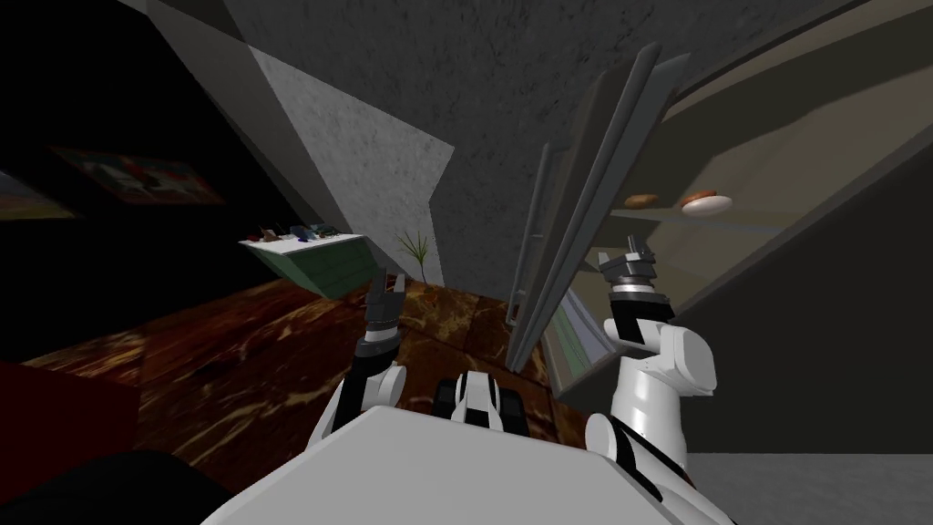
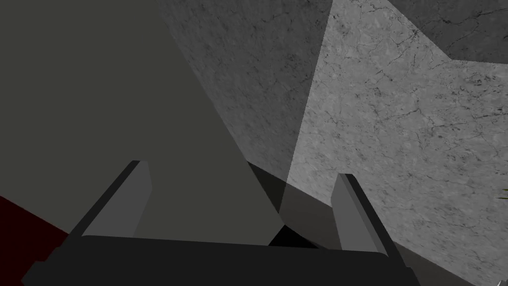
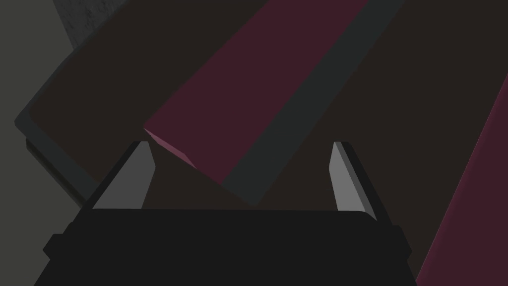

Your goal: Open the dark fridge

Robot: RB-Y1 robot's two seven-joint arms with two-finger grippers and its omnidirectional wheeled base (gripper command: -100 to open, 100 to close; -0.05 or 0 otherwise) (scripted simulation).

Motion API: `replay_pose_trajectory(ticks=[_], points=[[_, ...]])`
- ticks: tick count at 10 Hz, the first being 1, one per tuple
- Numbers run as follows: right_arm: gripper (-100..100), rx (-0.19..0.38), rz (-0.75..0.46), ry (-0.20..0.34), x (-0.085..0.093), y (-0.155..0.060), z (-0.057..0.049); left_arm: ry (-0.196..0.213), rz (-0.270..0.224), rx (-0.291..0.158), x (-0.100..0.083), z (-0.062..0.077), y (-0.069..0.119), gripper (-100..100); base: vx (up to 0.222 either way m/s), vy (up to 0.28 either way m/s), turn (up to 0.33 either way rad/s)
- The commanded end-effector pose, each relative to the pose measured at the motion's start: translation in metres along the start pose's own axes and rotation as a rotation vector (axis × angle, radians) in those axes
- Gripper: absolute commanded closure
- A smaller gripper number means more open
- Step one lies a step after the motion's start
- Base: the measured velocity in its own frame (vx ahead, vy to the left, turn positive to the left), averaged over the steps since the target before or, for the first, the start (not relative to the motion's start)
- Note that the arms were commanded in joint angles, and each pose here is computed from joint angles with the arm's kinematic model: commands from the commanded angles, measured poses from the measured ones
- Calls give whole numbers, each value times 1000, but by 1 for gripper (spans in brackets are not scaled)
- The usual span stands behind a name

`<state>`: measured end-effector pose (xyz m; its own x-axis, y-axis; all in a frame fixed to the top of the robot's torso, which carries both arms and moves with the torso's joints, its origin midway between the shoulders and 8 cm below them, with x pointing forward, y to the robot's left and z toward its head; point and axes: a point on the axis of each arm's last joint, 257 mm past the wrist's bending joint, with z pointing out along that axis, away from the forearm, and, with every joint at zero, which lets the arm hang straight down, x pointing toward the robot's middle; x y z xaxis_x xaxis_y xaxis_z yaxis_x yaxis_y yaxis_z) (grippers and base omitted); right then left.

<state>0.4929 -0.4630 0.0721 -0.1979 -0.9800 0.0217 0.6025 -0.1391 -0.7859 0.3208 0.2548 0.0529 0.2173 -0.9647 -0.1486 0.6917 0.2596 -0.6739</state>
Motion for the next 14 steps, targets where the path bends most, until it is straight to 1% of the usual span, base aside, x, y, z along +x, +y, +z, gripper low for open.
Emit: replay_pose_trajectory(ticks=[1, 2, 3, 4, 5, 6, 7, 8, 9, 10, 11, 12, 13, 14], points=[[-100, 4, -26, 61, 34, -2, 4, 0, 0, 0, 0, 0, 0, 0, -91, 21, 179], [-100, 20, -43, 88, 50, -9, 13, 0, 0, 0, 0, 0, 0, 0, -107, 56, 311], [-100, 9, -43, 110, 61, -4, 9, 0, 0, 0, 0, 0, 0, 0, -93, 39, 195], [-100, 11, -37, 97, 54, -4, 9, 0, 0, 0, 0, 0, 0, 0, -34, 12, 14], [100, 4, -26, 61, 34, -2, 4, 0, 0, 0, 0, 0, 0, 0, 75, -31, -327], [100, -11, -3, 39, 19, 5, -4, 0, 1, 0, 0, 0, 0, 0, 151, -92, -449], [100, -1, -6, 13, 7, -1, -2, 0, 1, 0, 0, 0, 0, 0, 143, -58, -317], [100, -13, 16, -15, -10, 3, -11, 0, 1, 0, 0, 0, 0, 0, 143, -22, -396], [100, -4, 18, -33, -20, -2, -8, 0, 1, 0, 0, 0, 0, 0, 104, -9, -157], [100, -16, 43, -60, -37, 2, -18, 0, 0, 0, 0, 0, 0, 0, 110, -17, -283], [100, -6, 46, -77, -46, -3, -16, 0, 0, 0, 0, 0, 0, 0, 93, -6, -190], [100, -10, 74, -112, -68, -4, -25, 0, 0, 0, 0, 0, 0, 0, 103, -3, -373], [100, -7, 77, -119, -72, -6, -24, 0, 0, 0, 0, 0, 0, 0, 93, 3, -180], [100, -12, 105, -143, -89, -7, -34, 0, 0, 0, 0, 0, 0, 0, 120, -19, -328]])
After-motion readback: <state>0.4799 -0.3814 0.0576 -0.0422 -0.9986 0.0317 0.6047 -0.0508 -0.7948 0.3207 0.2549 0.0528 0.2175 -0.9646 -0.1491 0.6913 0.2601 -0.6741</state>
